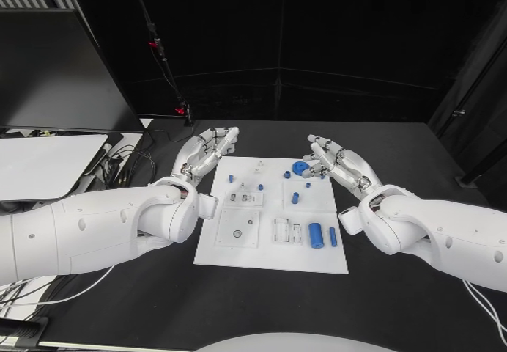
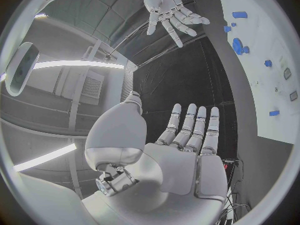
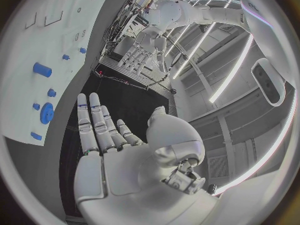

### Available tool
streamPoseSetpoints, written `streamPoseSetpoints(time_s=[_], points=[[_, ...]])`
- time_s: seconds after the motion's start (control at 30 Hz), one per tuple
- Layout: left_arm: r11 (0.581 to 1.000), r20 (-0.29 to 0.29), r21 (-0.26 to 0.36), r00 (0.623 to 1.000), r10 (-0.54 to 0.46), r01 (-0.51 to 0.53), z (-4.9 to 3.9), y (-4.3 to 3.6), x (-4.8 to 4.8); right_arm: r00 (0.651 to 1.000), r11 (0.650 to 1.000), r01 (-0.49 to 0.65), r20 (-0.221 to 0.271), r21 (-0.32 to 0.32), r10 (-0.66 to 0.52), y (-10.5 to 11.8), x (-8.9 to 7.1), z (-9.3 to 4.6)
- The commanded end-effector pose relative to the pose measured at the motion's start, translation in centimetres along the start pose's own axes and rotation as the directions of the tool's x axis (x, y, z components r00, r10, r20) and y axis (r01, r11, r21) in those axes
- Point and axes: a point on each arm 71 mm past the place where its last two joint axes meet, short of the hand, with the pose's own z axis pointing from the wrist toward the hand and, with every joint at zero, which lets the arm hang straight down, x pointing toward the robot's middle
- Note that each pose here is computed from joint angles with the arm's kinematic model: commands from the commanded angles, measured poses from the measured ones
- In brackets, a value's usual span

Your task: Assemble the parts on the task board

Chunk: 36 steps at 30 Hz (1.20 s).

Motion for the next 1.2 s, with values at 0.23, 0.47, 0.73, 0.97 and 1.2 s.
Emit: streamPoseSetpoints(time_s=[0.23, 0.47, 0.73, 0.97, 1.2], points=[[0.944, -0.028, 0.329, 0.999, -0.016, 0.024, -0.67, -2.82, 0.64, 0.996, 0.999, 0.052, -0.067, -0.010, -0.052, 2.2, -2.0, 1.6], [0.944, -0.031, 0.329, 0.999, -0.019, 0.028, -0.79, -2.97, 0.69, 0.994, 0.997, 0.076, -0.071, -0.032, -0.079, 4.1, -3.5, 3.1], [0.944, -0.035, 0.327, 0.999, -0.023, 0.033, -0.94, -3.19, 0.69, 0.990, 0.992, 0.118, -0.068, -0.051, -0.122, 5.5, -4.7, 4.2], [0.942, -0.045, 0.335, 0.999, -0.021, 0.035, -0.99, -3.48, 0.85, 0.955, 0.954, 0.285, -0.063, -0.098, -0.291, 5.8, -5.4, 5.1], [0.937, -0.056, 0.349, 0.998, -0.003, 0.022, -0.95, -3.67, 0.83, 0.865, 0.858, 0.492, -0.028, -0.146, -0.500, 5.7, -5.7, 6.2]])
